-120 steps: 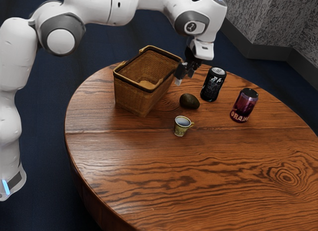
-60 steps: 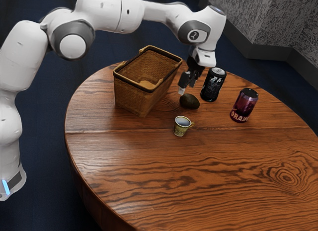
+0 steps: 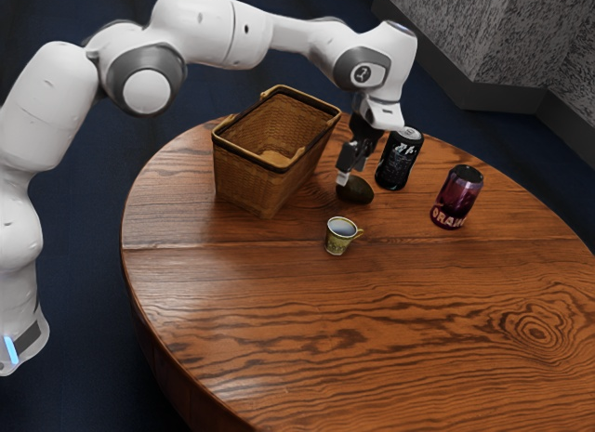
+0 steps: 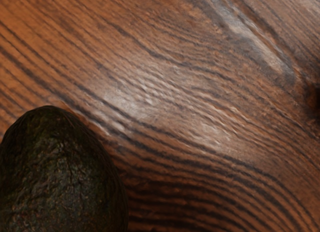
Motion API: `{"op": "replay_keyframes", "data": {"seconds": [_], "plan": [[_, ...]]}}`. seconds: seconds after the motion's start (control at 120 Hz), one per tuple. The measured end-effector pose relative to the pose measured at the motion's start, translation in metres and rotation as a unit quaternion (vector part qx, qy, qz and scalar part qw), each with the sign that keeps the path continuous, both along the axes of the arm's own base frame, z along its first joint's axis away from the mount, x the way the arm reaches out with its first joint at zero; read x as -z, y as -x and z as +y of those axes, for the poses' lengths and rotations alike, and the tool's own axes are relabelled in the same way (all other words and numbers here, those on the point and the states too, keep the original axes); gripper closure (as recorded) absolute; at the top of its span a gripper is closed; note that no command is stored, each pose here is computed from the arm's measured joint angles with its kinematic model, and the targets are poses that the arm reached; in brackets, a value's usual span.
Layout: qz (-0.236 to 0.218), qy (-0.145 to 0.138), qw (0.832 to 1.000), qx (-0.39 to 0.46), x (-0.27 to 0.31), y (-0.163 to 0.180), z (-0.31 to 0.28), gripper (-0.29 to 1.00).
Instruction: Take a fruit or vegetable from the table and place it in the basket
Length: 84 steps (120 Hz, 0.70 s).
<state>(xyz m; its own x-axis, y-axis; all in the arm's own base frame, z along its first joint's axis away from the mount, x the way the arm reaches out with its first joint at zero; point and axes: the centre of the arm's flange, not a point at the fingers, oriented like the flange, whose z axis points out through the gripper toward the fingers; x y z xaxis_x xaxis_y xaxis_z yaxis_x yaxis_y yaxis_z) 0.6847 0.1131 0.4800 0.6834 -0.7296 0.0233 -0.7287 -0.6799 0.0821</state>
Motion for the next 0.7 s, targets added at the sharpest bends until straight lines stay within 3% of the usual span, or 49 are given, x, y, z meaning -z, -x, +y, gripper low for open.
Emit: {"op": "replay_keyframes", "data": {"seconds": [0.292,0.383,0.442,0.508,0.7], "plan": [[0.005,0.006,1.0,-0.004,0.024,-0.007,0.004,-0.03],[0.007,0.012,1.0,-0.006,0.032,-0.009,0.004,-0.24],[0.009,0.016,1.0,-0.007,0.038,-0.01,0.004,-0.18],[0.01,0.018,1.0,-0.007,0.042,-0.011,0.003,0.0],[0.009,0.024,1.0,-0.01,0.048,-0.013,0.002,0.0]]}}
